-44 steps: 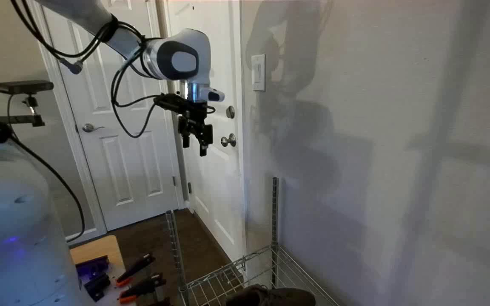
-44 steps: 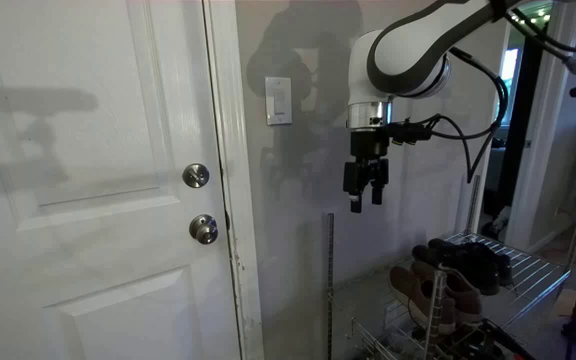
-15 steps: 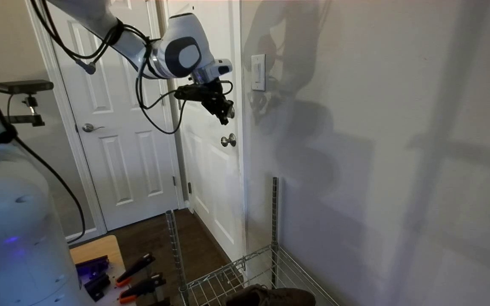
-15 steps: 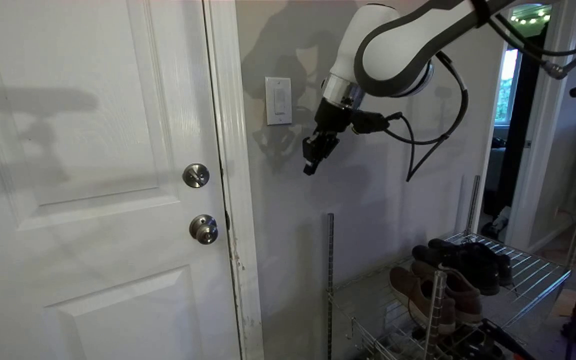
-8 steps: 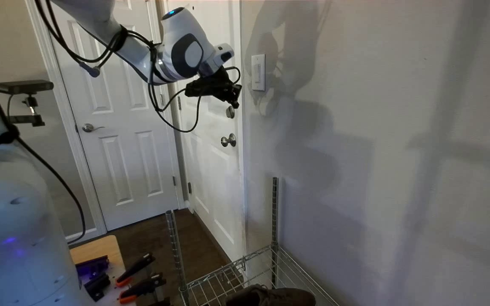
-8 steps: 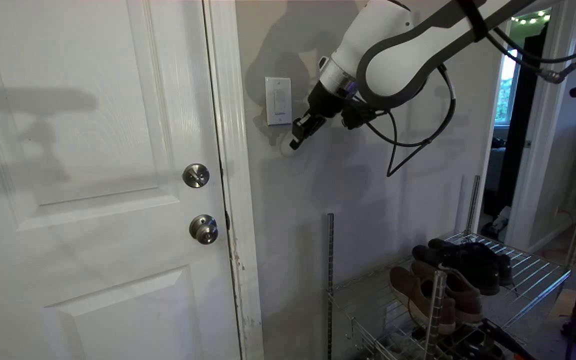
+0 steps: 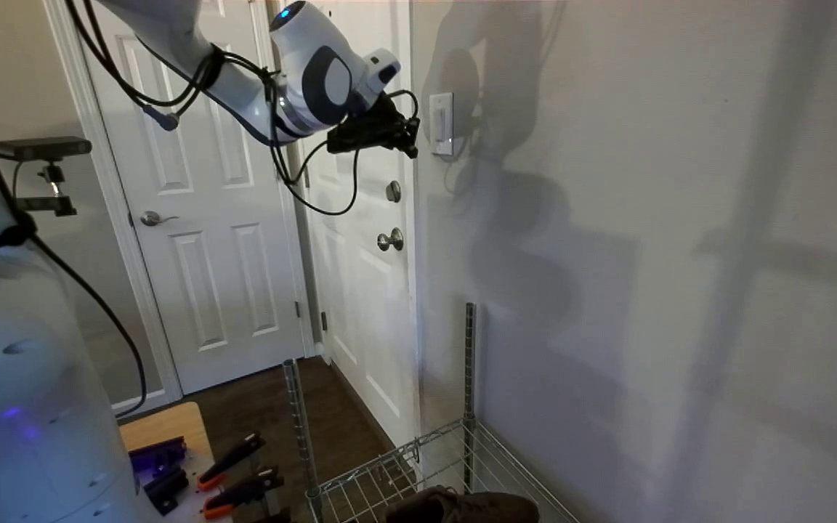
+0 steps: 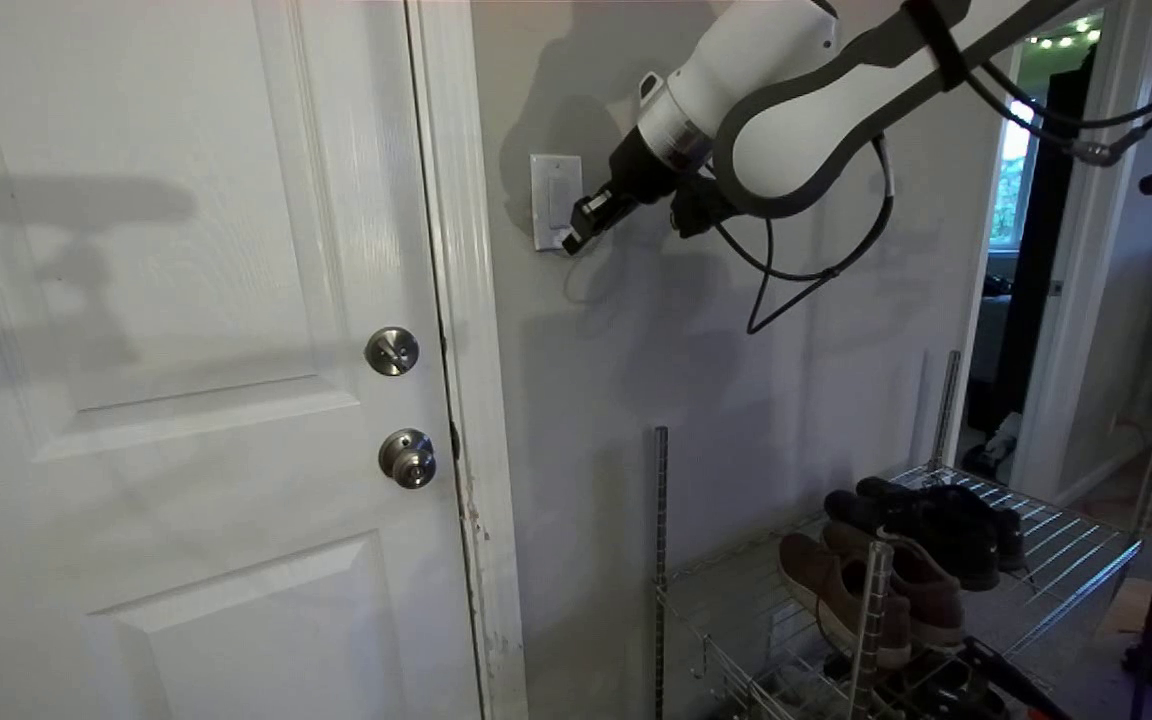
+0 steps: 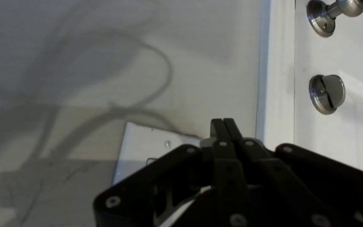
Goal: Turn on the light
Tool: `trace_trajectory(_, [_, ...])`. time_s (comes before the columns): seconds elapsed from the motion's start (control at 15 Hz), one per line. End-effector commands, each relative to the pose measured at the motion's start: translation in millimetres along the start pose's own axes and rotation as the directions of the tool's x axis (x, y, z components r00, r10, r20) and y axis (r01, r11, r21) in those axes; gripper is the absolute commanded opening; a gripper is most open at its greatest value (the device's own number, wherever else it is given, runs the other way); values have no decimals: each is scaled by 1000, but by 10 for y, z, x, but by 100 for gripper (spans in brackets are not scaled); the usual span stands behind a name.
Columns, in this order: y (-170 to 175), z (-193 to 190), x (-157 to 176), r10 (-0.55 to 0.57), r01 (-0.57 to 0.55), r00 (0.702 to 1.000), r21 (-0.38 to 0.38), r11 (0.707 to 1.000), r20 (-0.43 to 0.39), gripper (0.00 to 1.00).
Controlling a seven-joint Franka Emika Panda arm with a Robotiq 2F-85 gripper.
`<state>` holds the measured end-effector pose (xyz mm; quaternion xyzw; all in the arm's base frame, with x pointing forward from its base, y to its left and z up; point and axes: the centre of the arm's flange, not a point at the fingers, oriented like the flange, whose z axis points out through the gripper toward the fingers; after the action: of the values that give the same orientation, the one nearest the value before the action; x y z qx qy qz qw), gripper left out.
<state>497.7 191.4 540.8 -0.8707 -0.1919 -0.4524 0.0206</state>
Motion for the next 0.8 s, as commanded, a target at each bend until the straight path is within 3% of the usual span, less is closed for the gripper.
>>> trace_trajectory(0.0, [-82,-61,142,-12,10,996,-28,1000,-90,2])
trace_trajectory(0.27, [-38,-142,252,-32,23,987,-58,998,-155,2])
trace_trajectory(0.73, [88,-93,375,-26,10,985,-92,996,-171,2])
